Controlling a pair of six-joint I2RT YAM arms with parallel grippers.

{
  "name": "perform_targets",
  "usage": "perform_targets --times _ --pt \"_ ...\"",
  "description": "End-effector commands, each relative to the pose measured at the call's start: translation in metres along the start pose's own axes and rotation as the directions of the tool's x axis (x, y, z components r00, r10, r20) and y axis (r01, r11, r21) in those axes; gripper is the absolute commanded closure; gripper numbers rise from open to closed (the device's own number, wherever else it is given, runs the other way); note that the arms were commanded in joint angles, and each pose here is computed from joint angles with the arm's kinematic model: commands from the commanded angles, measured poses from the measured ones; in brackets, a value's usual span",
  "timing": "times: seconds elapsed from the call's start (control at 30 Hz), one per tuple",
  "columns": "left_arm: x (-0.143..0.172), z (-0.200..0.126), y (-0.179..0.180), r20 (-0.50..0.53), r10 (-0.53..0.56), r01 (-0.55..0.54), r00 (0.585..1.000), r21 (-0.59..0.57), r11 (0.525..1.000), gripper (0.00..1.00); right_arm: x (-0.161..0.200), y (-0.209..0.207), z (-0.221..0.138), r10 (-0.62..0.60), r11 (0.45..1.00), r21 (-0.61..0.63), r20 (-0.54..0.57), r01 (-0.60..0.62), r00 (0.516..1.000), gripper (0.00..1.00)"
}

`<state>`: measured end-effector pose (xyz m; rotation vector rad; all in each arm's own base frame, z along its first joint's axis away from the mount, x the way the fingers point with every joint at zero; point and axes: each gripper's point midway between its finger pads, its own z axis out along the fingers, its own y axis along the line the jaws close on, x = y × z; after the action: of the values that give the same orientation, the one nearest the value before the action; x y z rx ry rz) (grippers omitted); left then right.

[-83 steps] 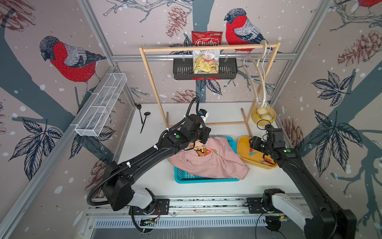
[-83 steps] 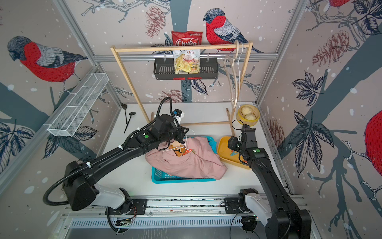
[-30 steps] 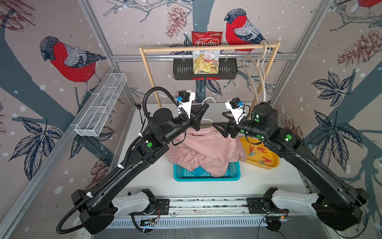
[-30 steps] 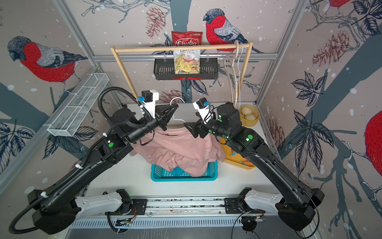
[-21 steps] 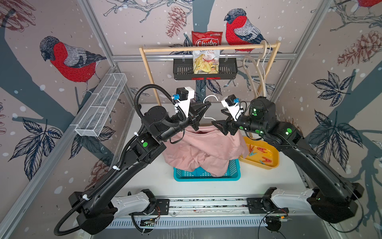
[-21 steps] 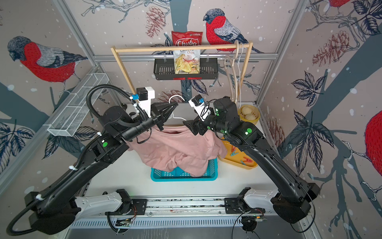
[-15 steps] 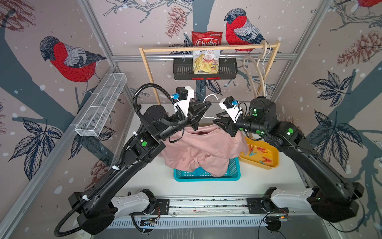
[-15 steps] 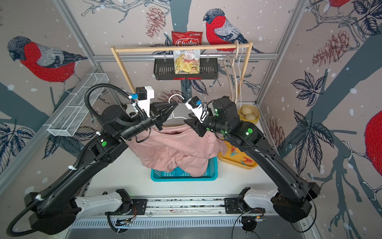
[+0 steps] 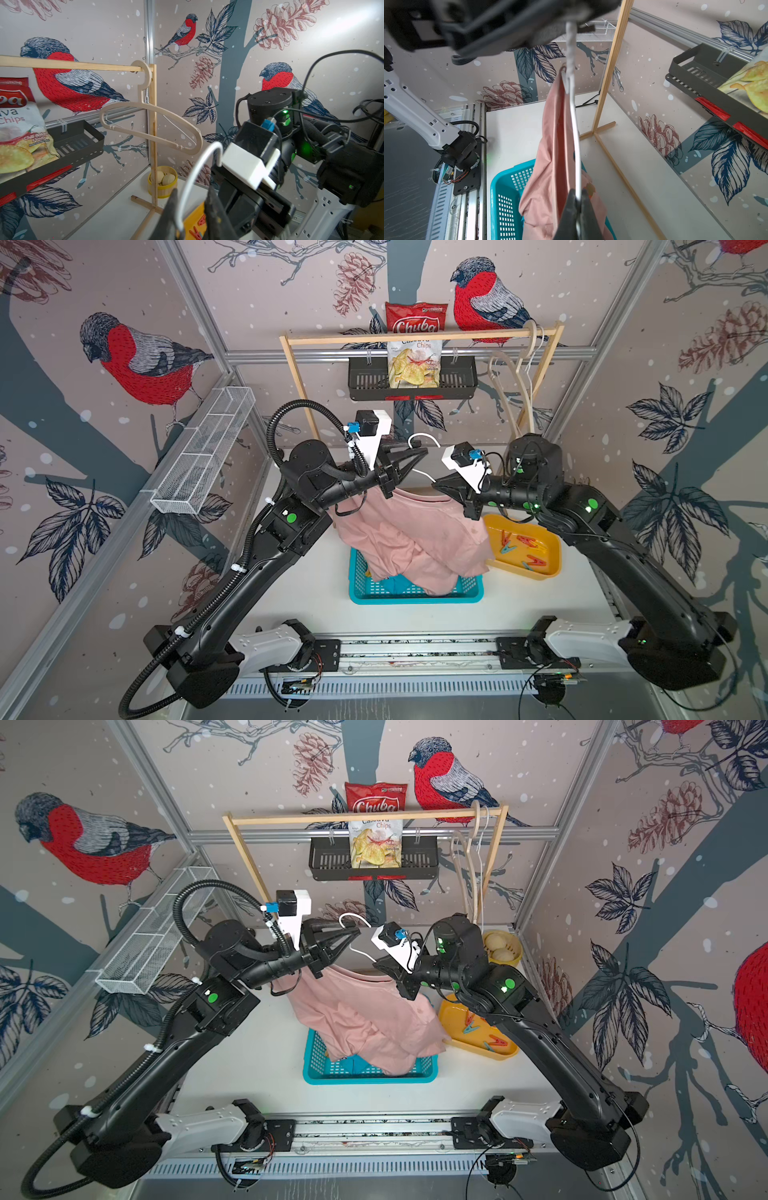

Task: Remove the clothespins securing t-shirts to the hanger
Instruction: Remove the T-shirt from the hanger.

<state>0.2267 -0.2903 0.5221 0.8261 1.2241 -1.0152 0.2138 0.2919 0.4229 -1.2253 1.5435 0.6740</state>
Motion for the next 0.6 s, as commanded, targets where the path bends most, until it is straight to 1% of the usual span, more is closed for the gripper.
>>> perform_targets --times 0.0,0.07,0.2,0.3,0.37,0.5,0.57 --pt "-0.005 -0.006 -0.009 -0.004 0.119 -0.119 0.993 0.043 0.992 0.49 -0.013 0.001 -0.009 -0.013 0.999 -0.042 0.068 0.016 0.998 1.00" --pt "0.000 -0.010 -0.001 -0.051 0.138 -0.136 0.989 0.028 0.990 0.41 -0.013 -0.002 -0.015 -0.002 0.998 -0.058 0.081 0.007 0.997 1.00" --pt "0.006 -0.024 0.016 -0.088 0.141 -0.139 0.986 0.022 0.990 0.35 -0.012 -0.003 -0.023 0.015 0.996 -0.086 0.093 -0.007 0.996 1.00" --pt "0.016 -0.031 0.023 -0.110 0.162 -0.159 0.981 0.036 0.987 0.35 -0.009 -0.003 -0.022 0.025 0.995 -0.099 0.079 -0.017 0.997 1.00" --pt "0.027 -0.030 0.023 -0.138 0.183 -0.176 0.973 0.060 0.983 0.38 -0.007 -0.002 -0.020 0.035 0.994 -0.110 0.064 -0.028 0.997 1.00" --pt "0.050 -0.023 0.020 -0.189 0.180 -0.156 0.965 0.133 0.979 0.44 -0.006 0.003 -0.016 0.047 0.990 -0.131 0.032 -0.042 0.998 1.00" --pt "0.061 -0.019 0.017 -0.216 0.182 -0.149 0.959 0.159 0.976 0.46 -0.001 0.004 -0.006 0.051 0.989 -0.141 -0.001 -0.051 0.999 1.00"
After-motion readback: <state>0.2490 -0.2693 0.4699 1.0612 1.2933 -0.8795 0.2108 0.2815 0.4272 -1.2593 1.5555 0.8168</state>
